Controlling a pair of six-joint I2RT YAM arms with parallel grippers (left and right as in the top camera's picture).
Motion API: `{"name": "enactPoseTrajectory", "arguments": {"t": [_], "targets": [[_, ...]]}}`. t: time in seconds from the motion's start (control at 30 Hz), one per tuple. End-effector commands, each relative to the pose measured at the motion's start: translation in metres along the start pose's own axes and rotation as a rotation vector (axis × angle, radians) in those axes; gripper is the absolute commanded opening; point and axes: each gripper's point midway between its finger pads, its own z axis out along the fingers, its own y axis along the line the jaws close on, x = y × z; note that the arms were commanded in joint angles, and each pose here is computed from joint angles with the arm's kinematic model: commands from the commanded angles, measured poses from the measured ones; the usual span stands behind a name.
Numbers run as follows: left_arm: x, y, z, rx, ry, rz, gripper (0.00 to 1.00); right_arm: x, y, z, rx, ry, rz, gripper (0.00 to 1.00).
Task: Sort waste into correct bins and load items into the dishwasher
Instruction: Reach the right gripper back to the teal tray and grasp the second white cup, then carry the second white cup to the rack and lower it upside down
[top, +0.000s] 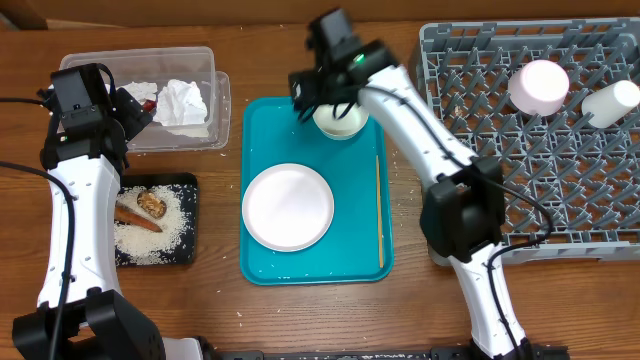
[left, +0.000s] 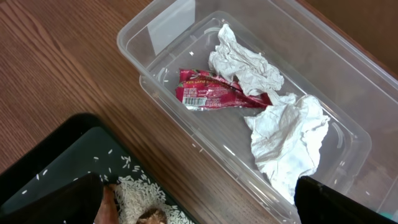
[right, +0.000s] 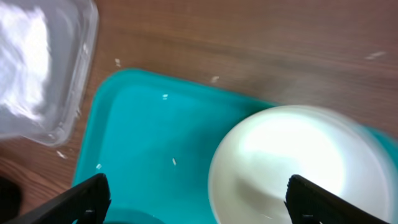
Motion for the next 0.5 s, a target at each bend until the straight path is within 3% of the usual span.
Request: {"name": "enactPoseTrajectory", "arguments": {"t": [0.0, 0.2, 0.37, 0.47], "targets": [[-0.001, -0.001, 0.002, 0.001, 0.001, -0.017, 1.0, 0.021, 0.0, 0.025, 0.035, 0.03, -0.02, 0.92], [-0.001, -0.001, 0.002, 0.001, 0.001, -0.017, 1.0, 0.039, -0.016, 0.045, 0.152, 0.032, -0.042, 0.84], [-0.001, -0.001, 0.002, 0.0, 0.001, -0.017, 1.0, 0.04, -0.017, 0.045, 0.153, 0.035, -0.042, 0.44], [-0.001, -0.001, 0.002, 0.0, 0.001, -0.017, 1.0, 0.039, -0.016, 0.044, 0.151, 0.033, -0.042, 0.31]]}}
